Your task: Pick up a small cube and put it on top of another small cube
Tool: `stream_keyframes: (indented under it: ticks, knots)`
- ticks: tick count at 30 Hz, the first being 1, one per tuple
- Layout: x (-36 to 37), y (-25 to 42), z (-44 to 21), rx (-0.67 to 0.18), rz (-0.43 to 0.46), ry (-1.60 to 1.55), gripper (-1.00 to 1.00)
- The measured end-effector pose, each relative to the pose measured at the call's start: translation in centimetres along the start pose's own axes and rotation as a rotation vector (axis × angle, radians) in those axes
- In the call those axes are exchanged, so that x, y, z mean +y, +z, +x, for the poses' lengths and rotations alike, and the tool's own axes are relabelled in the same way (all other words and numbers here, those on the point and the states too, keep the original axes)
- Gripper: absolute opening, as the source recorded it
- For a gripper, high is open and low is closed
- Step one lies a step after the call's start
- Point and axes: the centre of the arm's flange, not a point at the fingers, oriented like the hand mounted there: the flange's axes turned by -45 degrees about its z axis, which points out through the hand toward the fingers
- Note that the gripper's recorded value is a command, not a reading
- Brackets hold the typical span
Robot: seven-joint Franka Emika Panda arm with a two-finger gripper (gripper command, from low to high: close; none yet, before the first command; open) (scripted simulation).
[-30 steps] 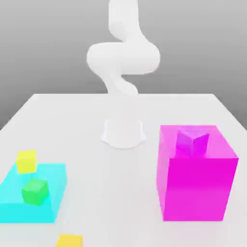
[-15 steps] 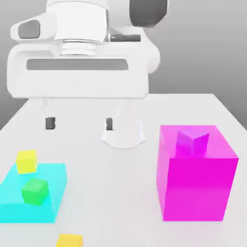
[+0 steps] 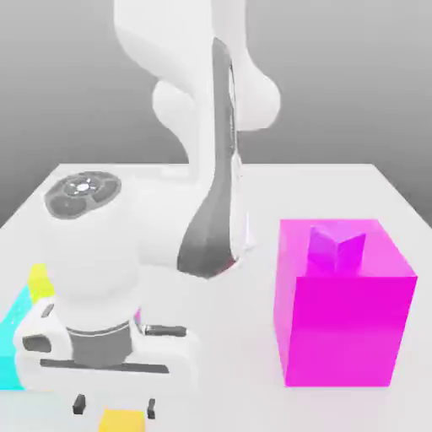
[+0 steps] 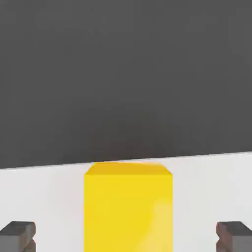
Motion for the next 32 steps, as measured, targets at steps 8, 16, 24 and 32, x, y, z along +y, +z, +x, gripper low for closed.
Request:
stream_keyframes:
  ticks: [8, 16, 24, 32]
  knots:
    - [0.0, 1.0, -0.1, -0.002, 0.0, 0.0, -1.0]
    - [3.3, -8.6, -2.3, -0.001, -0.001, 0.167, -1.0]
    - [10.9, -16.3, -10.0, 0.0, 0.003, 0.603, -1.0]
    - [10.7, -11.4, -10.7, 0.0, 0.003, 0.639, 1.0]
